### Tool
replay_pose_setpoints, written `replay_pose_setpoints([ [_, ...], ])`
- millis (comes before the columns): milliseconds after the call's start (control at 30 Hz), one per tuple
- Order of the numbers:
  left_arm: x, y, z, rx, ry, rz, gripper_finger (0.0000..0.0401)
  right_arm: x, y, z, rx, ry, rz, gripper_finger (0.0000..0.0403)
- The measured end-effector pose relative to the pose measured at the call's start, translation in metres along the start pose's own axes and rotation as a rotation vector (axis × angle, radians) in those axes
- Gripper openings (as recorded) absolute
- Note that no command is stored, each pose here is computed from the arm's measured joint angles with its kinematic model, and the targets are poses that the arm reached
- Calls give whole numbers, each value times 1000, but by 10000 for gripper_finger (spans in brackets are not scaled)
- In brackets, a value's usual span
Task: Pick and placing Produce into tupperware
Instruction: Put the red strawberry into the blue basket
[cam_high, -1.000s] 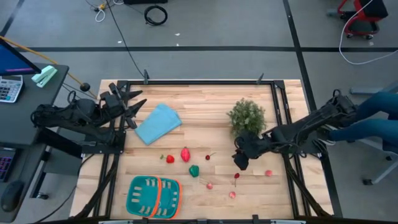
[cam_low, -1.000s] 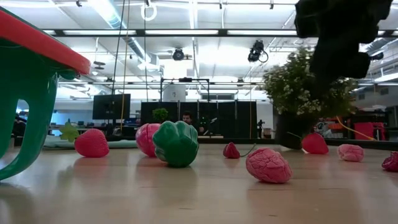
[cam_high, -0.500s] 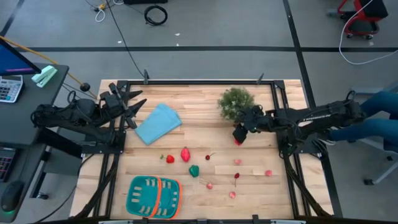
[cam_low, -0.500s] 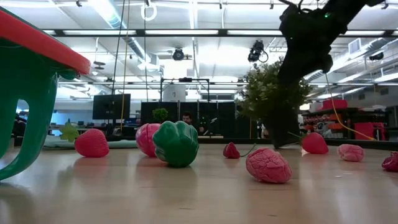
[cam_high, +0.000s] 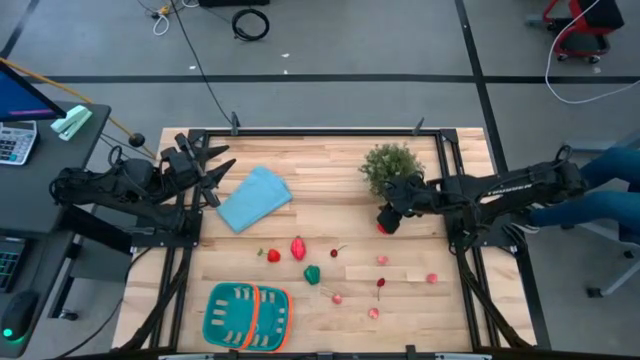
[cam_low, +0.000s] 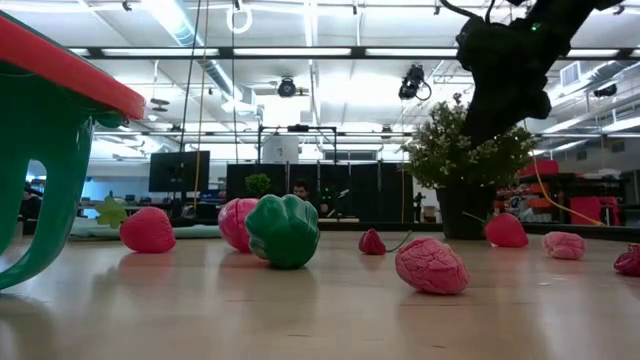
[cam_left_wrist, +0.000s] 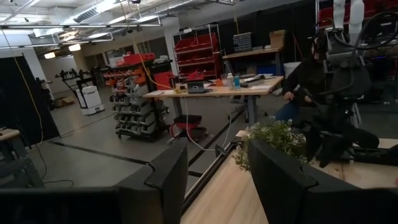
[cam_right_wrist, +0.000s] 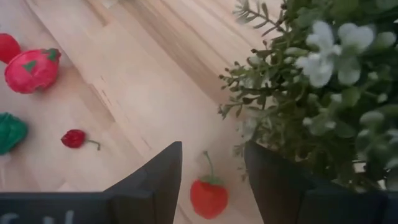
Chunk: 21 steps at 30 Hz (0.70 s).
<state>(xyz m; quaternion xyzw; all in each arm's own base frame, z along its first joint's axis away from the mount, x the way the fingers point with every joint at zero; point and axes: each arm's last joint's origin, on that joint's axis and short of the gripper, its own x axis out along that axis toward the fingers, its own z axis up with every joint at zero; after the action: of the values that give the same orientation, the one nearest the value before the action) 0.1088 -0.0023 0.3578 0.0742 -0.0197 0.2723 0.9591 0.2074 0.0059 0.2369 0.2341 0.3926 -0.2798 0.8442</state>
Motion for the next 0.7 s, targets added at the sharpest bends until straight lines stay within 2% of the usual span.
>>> replay_pose_setpoints([
  [133, 0, 0, 0, 0, 0, 0, 176, -2, 5, -4, 22, 37, 47, 183],
  [333, 0, 0, 0, -1, 1, 0, 174, -10, 22, -22, 134, 228, 220, 183],
  [467, 0, 0, -3, 19, 23, -5, 173, -20, 36, -41, 169, 321, 280, 183],
  [567, 0, -1, -6, 30, 46, -9, 173, -25, 46, -55, 149, 296, 259, 183],
  [700, 0, -1, -7, 38, 60, -12, 176, -14, 55, -70, 79, 196, 146, 183],
])
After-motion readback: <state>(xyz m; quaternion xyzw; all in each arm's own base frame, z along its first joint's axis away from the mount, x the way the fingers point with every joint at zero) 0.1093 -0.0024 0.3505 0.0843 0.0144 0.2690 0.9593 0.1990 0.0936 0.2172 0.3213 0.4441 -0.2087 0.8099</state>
